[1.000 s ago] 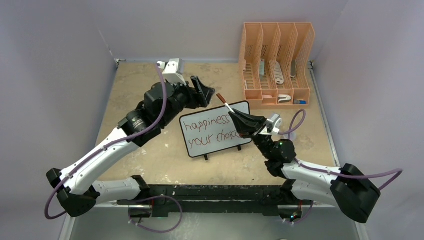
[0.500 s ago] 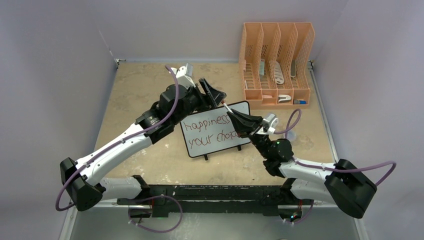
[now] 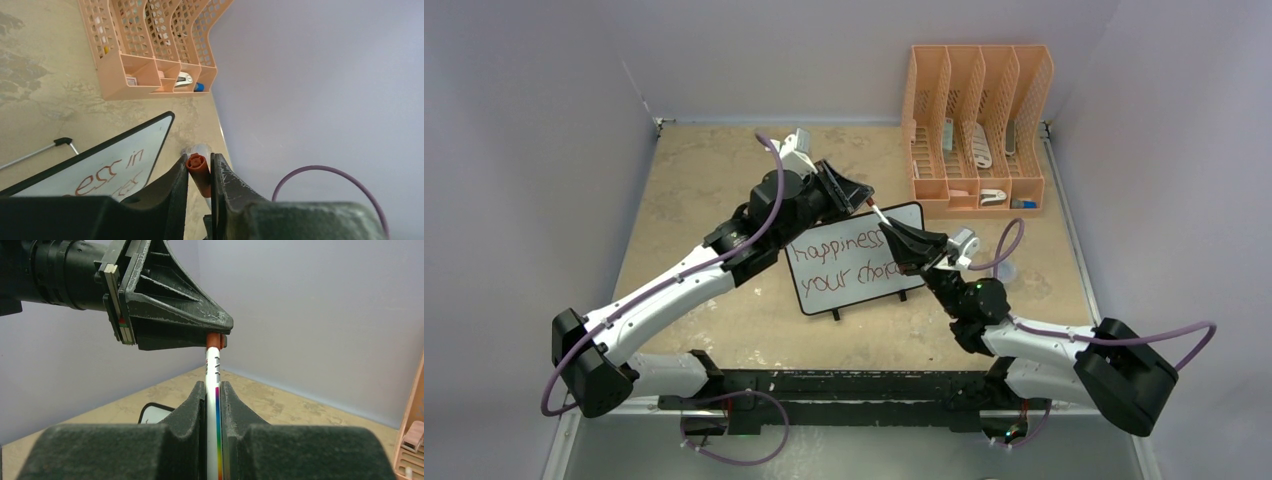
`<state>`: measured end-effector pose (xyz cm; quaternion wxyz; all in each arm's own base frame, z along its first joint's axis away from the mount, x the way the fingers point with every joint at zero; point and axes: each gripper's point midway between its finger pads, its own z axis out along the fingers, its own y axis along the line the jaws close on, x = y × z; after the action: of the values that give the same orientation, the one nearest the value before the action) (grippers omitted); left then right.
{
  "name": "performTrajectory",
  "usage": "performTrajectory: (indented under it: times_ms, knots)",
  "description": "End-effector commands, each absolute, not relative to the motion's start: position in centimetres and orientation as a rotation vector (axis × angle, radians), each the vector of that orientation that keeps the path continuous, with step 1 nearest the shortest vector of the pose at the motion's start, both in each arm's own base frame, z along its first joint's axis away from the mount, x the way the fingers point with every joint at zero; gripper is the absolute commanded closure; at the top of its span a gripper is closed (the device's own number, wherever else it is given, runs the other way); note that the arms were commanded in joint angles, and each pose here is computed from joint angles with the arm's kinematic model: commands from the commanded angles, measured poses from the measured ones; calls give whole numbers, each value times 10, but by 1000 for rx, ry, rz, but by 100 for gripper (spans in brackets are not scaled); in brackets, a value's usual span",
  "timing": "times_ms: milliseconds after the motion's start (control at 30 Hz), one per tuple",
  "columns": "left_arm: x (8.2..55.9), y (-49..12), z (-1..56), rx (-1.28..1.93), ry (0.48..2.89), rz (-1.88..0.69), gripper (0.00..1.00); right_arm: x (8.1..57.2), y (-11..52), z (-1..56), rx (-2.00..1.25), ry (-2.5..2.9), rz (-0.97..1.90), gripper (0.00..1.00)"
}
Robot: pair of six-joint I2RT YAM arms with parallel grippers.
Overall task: Write a sentence on the whiteboard
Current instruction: Close the whiteboard marker at the center of the board.
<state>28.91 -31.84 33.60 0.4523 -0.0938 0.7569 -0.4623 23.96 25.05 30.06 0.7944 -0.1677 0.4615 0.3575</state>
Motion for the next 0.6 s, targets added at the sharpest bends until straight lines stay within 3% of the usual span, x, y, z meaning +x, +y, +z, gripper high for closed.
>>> performTrajectory:
  times_ms: [0, 100, 567]
  knots:
    - [291, -322, 350, -267, 1821, -1214, 86, 237, 243, 332, -311, 896, 751, 100]
    - [289, -323, 344, -291, 1837, -1230, 100, 237, 244, 333, -308, 897, 753, 100]
    - [260, -339, 316, -386, 1922, -1407, 100, 242, 227, 351, -221, 841, 666, 100]
